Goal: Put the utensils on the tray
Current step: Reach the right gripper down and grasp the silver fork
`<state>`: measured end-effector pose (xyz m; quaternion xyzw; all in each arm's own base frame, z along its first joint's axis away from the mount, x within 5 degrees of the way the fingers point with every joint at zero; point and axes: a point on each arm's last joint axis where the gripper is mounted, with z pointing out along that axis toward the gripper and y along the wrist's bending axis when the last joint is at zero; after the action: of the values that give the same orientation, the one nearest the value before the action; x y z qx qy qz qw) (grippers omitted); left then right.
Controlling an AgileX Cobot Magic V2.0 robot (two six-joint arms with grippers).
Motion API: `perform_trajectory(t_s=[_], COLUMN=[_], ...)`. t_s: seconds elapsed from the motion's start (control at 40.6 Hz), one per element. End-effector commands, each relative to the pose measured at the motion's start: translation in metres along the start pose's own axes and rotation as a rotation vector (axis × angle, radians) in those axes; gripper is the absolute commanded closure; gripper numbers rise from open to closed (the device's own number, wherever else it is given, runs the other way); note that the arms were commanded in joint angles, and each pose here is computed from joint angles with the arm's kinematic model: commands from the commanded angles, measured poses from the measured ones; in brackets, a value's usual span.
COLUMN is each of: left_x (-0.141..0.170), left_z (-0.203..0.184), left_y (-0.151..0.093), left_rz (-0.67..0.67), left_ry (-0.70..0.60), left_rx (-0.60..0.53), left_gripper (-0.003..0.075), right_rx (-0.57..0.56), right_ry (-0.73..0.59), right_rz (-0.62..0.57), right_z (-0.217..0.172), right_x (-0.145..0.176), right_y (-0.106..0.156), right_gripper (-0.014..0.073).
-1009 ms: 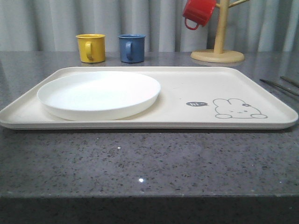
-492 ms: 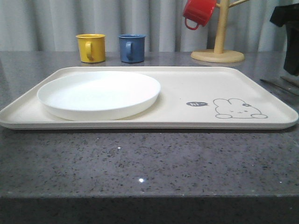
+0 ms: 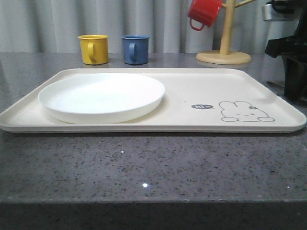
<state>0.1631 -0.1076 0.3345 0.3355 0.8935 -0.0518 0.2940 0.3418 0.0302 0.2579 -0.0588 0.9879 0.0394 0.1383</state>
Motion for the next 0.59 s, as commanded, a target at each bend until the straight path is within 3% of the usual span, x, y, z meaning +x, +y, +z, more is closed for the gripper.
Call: perform_trajectory(t_s=[0.0,0.418,0.566], left_x=[-0.0093,-0.0093,-0.0093], left_z=[-0.0119,-0.0119,-0.0119], left_y=[-0.0001,-0.0001,-0.0001], left_rz=[-0.006,-0.006,-0.006], left_ry=[-0.097,-0.097,-0.097], left_rx=[-0.007,-0.007,-0.007], left_gripper=[0.0331,0.0331,0.0331], right_rx=[0.01,0.009,0.008], right_ry=[-0.084,-0.076,-0.066], right_rz=[-0.018,-0.018,-0.018], right_z=[-0.0221,-0.0216,-0.0216], right_x=[-0.0058,-0.0052,-0.0042], right_y=[0.001,0.001,0.0011], right_gripper=[0.0358,0.0394,0.0498])
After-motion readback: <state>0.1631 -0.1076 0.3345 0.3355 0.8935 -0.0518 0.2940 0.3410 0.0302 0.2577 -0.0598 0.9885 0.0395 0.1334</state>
